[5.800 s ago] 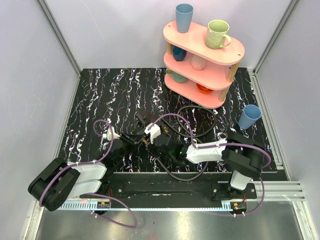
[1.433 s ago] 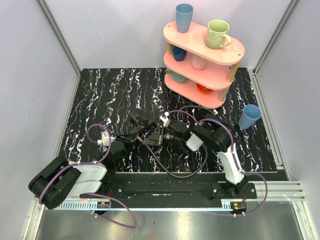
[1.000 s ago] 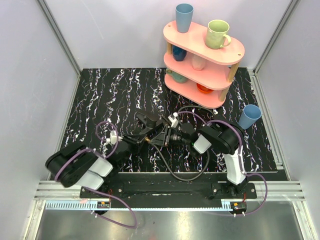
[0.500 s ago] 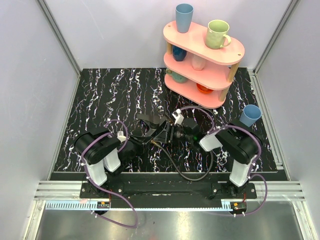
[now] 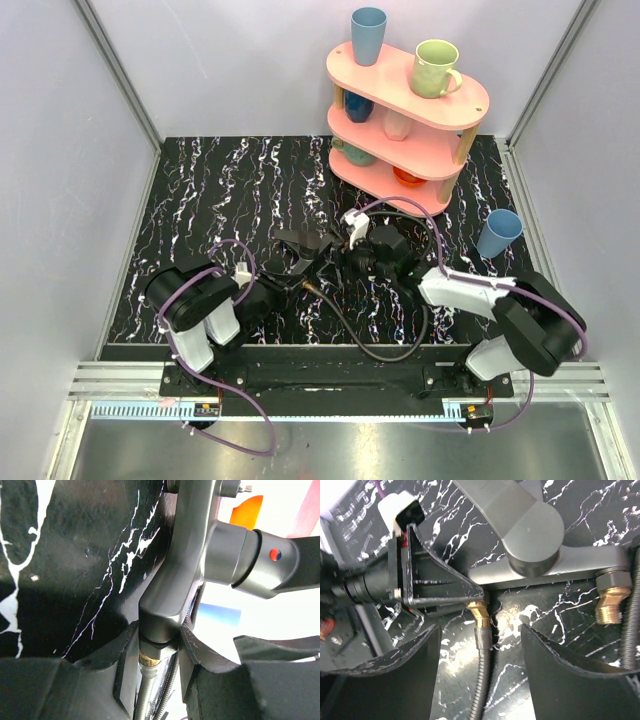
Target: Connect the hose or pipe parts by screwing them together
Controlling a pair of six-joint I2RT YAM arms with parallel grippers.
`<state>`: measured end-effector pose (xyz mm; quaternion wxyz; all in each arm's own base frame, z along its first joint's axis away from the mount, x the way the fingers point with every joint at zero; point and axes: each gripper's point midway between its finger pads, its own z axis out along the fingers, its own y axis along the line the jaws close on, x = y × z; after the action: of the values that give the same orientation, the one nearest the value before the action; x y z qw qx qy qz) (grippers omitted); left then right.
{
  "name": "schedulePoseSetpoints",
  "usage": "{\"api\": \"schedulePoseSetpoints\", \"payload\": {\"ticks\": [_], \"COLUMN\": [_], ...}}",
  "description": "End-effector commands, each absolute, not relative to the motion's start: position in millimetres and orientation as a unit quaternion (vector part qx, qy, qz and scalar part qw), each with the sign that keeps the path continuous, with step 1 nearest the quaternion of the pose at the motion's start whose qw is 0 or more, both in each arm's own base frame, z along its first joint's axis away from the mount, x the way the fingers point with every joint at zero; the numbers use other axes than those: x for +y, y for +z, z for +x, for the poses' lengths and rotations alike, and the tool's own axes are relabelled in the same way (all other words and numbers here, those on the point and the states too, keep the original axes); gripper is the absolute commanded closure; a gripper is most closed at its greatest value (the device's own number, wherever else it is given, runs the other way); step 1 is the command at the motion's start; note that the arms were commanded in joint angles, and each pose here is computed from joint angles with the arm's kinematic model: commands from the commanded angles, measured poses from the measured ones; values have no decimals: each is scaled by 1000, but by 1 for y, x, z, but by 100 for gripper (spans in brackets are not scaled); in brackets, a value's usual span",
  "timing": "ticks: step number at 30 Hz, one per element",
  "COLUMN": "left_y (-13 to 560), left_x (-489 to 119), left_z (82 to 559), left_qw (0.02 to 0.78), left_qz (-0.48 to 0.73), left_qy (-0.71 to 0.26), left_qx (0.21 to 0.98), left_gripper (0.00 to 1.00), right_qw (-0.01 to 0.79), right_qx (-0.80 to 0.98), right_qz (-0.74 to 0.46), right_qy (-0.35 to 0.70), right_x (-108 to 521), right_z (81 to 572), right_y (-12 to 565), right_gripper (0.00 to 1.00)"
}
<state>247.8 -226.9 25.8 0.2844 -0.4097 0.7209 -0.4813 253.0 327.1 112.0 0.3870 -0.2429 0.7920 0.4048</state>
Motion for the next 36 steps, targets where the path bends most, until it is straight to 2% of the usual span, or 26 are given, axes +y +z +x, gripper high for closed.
{"api": "schedulePoseSetpoints", "payload": {"ticks": [1, 5, 11, 21, 24, 28, 29, 32, 34, 36], "left_y": [72, 76, 81, 83, 84, 84, 84, 86, 86, 84], "left_x": [-214, -218, -219, -220, -220, -219, -219, -220, -219, -217], "left_z": [214, 213, 213, 213, 213, 212, 212, 211, 210, 209], "left_qw": [272, 267, 269, 272, 272, 270, 269, 270, 274, 274], "left_qz": [-390, -382, -377, -373, -373, -375, -375, -370, -367, -369], "left_qy": [-567, -576, -582, -585, -586, -587, -587, -589, -589, -585], "left_qx": [672, 672, 668, 667, 666, 665, 665, 665, 666, 669], "left_gripper": [100, 100, 100, 100, 100, 100, 100, 100, 100, 100], "right_qw": [461, 450, 459, 469, 471, 471, 474, 495, 509, 511], "right_qx": [759, 749, 747, 752, 757, 758, 759, 760, 754, 752], "right_qz": [-350, -406, -427, -445, -438, -436, -432, -406, -396, -393], "right_qy": [299, 266, 222, 131, 118, 115, 115, 117, 125, 137], "right_x": [312, 325, 340, 341, 337, 340, 340, 341, 346, 352], "right_z": [247, 226, 213, 216, 218, 218, 220, 226, 229, 231], "right_y": [106, 88, 61, 30, 21, 17, 17, 26, 36, 40], "right_gripper": [29, 30, 33, 43, 50, 69, 78, 94, 100, 100]}}
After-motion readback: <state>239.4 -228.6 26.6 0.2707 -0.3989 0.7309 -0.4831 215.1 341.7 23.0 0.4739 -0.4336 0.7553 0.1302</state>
